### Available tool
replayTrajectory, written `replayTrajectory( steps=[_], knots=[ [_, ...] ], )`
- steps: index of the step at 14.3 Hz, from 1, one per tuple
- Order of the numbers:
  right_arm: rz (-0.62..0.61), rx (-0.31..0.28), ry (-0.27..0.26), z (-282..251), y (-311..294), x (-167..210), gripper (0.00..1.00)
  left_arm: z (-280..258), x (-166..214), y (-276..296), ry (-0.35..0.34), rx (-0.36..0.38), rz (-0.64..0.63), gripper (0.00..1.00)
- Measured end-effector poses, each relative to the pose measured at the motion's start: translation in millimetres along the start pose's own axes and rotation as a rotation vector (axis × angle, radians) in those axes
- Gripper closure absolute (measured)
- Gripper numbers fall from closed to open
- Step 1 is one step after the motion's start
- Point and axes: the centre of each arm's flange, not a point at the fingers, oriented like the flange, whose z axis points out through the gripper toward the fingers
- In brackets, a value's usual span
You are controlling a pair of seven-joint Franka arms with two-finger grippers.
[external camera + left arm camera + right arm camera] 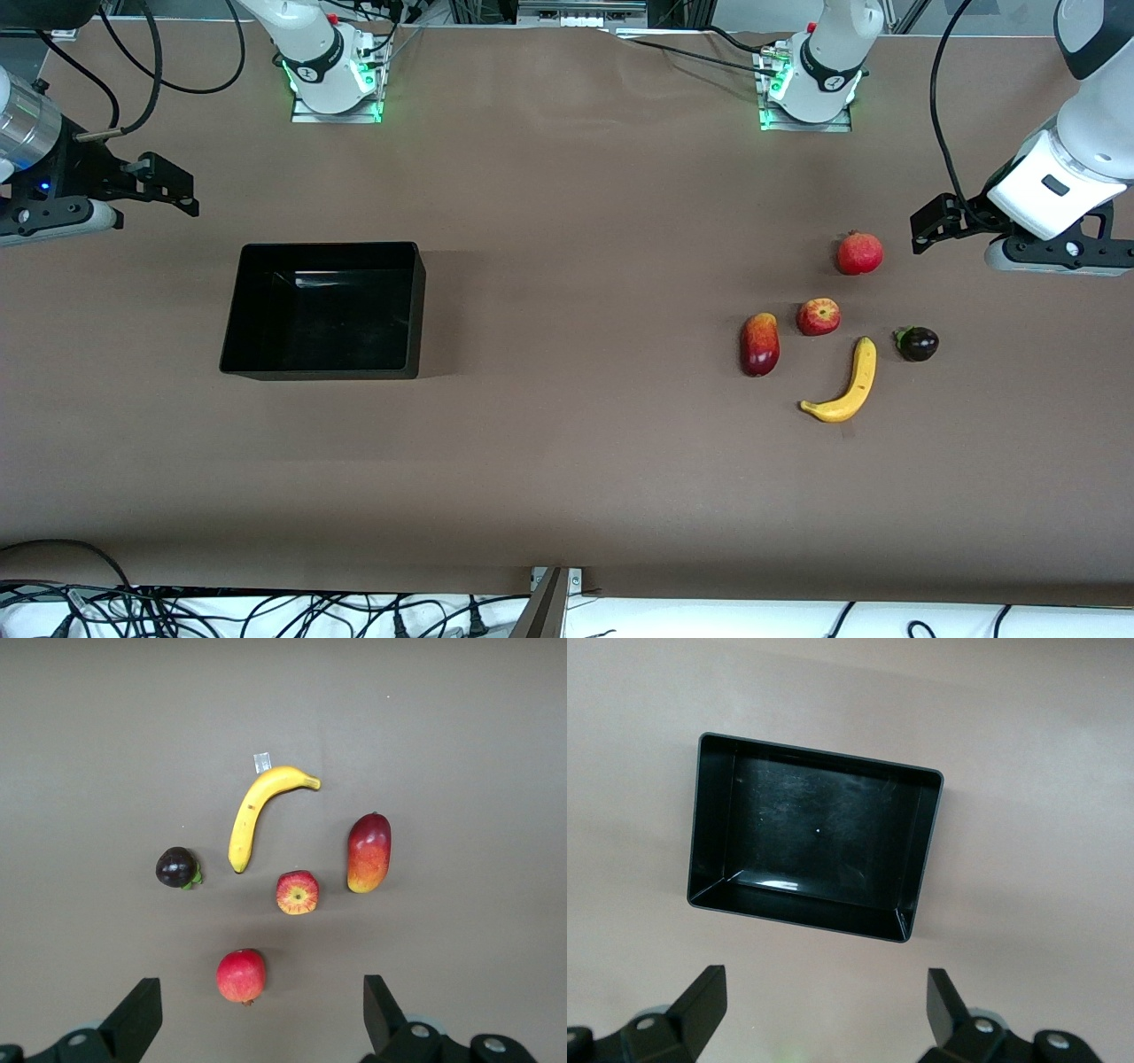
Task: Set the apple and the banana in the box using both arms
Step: 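Move the right gripper down to the rim of the black box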
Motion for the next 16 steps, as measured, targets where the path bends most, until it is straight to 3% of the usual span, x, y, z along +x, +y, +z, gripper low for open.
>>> replayTrajectory(
  steps=[7,10,13,16],
  knots=[
    [0.001,-0.005,0.001,-0.6,0.6,0.0,0.00,1.2,0.5,-1.4,-0.002,0.000,-0.002,0.00],
    [0.000,-0.040,-0.023,9.6,5.6,2.0,0.00,1.7,0.8,-1.3,-0.003,0.000,-0.002,0.00],
    [0.027,-0.079,-0.043,66.3,21.7,16.0,0.00,2.0,1.1,-1.3,-0.004,0.000,-0.002,0.00],
    [0.076,-0.077,-0.050,149.6,53.7,16.3,0.00,2.1,1.3,-1.1,-0.004,0.000,-0.002,0.00]
  ],
)
